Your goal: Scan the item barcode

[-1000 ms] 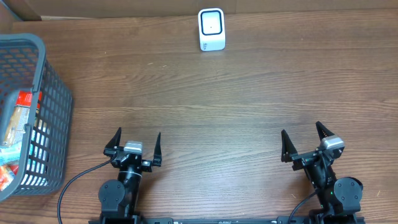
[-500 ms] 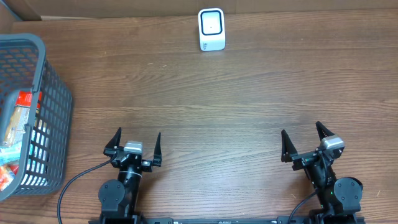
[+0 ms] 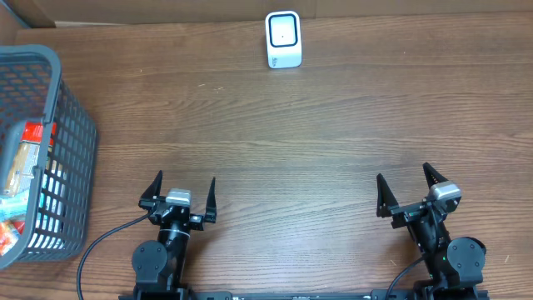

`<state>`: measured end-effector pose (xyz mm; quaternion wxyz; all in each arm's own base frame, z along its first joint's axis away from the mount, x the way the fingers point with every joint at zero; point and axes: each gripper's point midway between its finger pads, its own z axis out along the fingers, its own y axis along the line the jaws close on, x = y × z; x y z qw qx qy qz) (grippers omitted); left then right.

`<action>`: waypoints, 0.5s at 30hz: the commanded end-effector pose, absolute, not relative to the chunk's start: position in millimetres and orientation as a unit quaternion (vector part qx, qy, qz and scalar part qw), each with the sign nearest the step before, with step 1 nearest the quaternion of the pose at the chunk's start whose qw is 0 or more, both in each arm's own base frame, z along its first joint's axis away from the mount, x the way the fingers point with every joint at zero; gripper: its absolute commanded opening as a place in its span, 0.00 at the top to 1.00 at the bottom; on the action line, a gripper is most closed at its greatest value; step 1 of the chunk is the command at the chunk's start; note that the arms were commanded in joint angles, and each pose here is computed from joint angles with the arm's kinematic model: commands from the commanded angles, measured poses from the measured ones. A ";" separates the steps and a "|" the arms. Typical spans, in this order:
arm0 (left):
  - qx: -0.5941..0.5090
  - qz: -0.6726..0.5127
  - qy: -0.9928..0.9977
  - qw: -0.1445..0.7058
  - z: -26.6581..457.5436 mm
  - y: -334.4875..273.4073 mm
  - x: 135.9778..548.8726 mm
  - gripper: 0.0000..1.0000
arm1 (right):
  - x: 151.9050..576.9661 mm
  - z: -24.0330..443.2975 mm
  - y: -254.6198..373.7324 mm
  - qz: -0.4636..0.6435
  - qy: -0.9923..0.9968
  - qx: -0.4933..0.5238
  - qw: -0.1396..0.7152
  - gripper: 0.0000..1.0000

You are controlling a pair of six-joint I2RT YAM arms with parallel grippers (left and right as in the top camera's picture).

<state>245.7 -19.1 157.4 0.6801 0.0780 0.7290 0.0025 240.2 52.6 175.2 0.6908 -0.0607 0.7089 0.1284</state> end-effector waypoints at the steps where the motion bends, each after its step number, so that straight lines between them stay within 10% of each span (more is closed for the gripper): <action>1: 0.089 0.004 0.726 0.682 157.7 -21.9 245.1 0.00 | 240.1 173.7 52.6 0.128 0.707 -0.060 0.693 0.00; 15: 0.086 0.002 0.726 0.682 158.0 -21.7 245.0 0.00 | 240.1 173.7 52.6 0.128 0.707 -0.060 0.693 0.00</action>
